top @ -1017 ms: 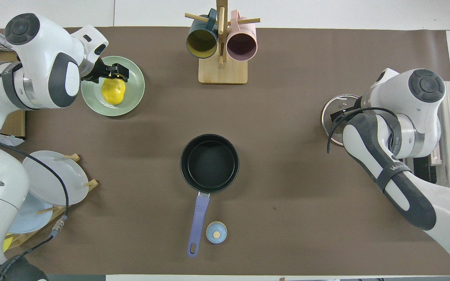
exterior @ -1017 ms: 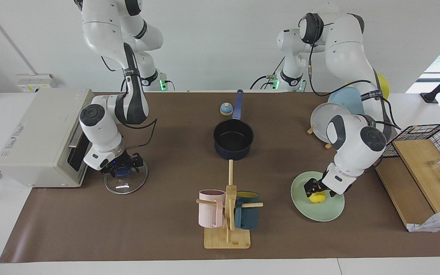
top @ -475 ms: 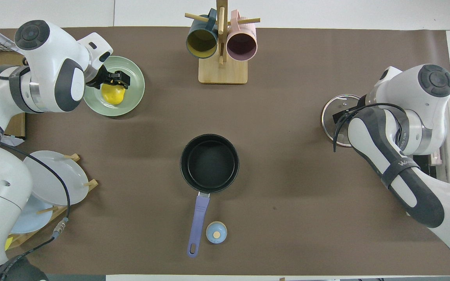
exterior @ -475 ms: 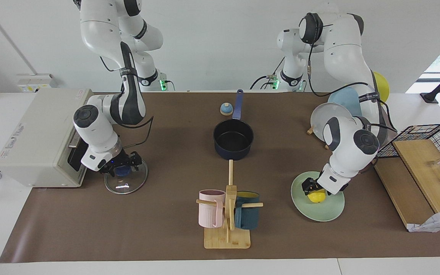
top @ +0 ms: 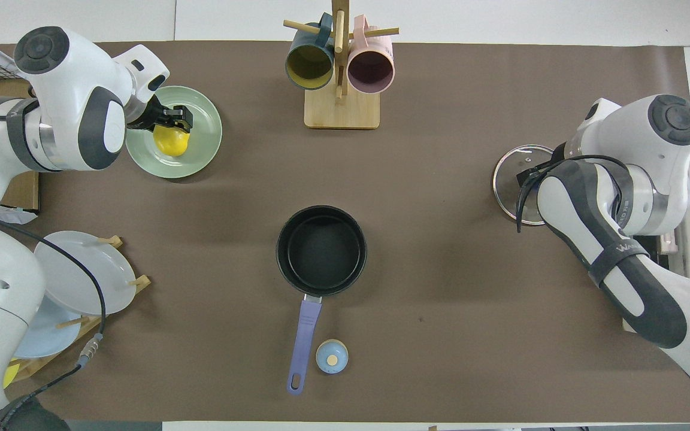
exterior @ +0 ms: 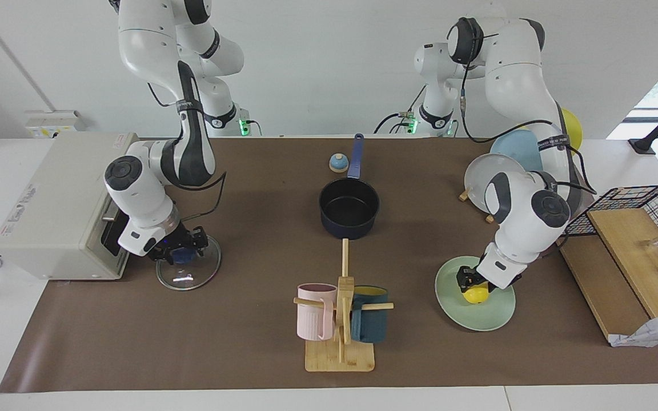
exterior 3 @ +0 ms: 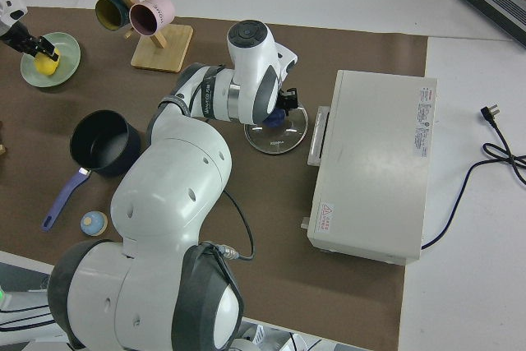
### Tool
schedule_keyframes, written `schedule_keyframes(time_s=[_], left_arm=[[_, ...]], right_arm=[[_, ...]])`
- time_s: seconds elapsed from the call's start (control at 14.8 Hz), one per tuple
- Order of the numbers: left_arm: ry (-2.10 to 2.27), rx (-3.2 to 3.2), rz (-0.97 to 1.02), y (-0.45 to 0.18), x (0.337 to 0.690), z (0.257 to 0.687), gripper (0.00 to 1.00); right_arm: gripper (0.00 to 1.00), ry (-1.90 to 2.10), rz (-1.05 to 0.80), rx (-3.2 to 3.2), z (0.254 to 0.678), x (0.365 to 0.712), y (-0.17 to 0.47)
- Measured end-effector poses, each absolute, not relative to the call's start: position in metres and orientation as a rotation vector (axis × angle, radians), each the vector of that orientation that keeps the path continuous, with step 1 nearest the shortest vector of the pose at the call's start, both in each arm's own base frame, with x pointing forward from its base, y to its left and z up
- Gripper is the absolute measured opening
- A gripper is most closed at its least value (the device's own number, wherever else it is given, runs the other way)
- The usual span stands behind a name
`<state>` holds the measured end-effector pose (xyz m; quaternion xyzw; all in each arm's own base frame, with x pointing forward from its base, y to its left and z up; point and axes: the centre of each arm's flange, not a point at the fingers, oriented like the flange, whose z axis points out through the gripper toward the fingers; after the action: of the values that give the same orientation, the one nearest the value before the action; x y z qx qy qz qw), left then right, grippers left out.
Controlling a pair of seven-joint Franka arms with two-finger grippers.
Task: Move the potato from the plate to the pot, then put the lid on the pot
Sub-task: 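Grasp the yellow potato with the left gripper while the right gripper grasps the lid, then carry the potato over the black pan with the left gripper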
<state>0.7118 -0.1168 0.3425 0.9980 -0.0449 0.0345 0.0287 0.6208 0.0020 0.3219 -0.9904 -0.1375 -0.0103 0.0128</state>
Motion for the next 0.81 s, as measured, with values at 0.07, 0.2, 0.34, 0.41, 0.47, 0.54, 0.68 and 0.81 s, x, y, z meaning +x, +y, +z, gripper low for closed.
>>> schedule_keyframes(time_s=[0.07, 0.2, 0.34, 0.41, 0.47, 0.54, 0.68, 0.81], left_arm=[[-0.130, 3.076, 0.121, -0.117, 0.713, 0.356, 0.67], [-0.060, 3.063, 0.114, -0.119, 0.706, 0.403, 0.67], [0.014, 3.045, 0.067, -0.131, 0.683, 0.459, 0.66], [0.065, 3.036, 0.044, -0.147, 0.667, 0.486, 0.66], [0.113, 3.030, 0.029, -0.167, 0.649, 0.509, 0.66], [0.151, 3.027, 0.016, -0.191, 0.630, 0.526, 0.66], [0.200, 3.026, -0.017, -0.242, 0.587, 0.543, 0.66], [0.212, 3.040, -0.066, -0.290, 0.539, 0.537, 0.66]], right_arm=[[0.65, -0.430, -0.030, -3.086, 0.322, 0.621, 0.002], [0.65, -0.432, -0.027, -3.085, 0.322, 0.621, 0.002], [0.65, -0.433, -0.012, -3.083, 0.322, 0.620, 0.002], [0.65, -0.434, 0.002, -3.081, 0.324, 0.621, 0.003], [0.65, -0.436, 0.013, -3.079, 0.328, 0.622, 0.003], [0.65, -0.440, 0.024, -3.076, 0.334, 0.624, 0.004], [0.65, -0.457, 0.042, -3.069, 0.349, 0.629, 0.011], [0.65, -0.485, 0.068, -3.059, 0.365, 0.631, 0.022]])
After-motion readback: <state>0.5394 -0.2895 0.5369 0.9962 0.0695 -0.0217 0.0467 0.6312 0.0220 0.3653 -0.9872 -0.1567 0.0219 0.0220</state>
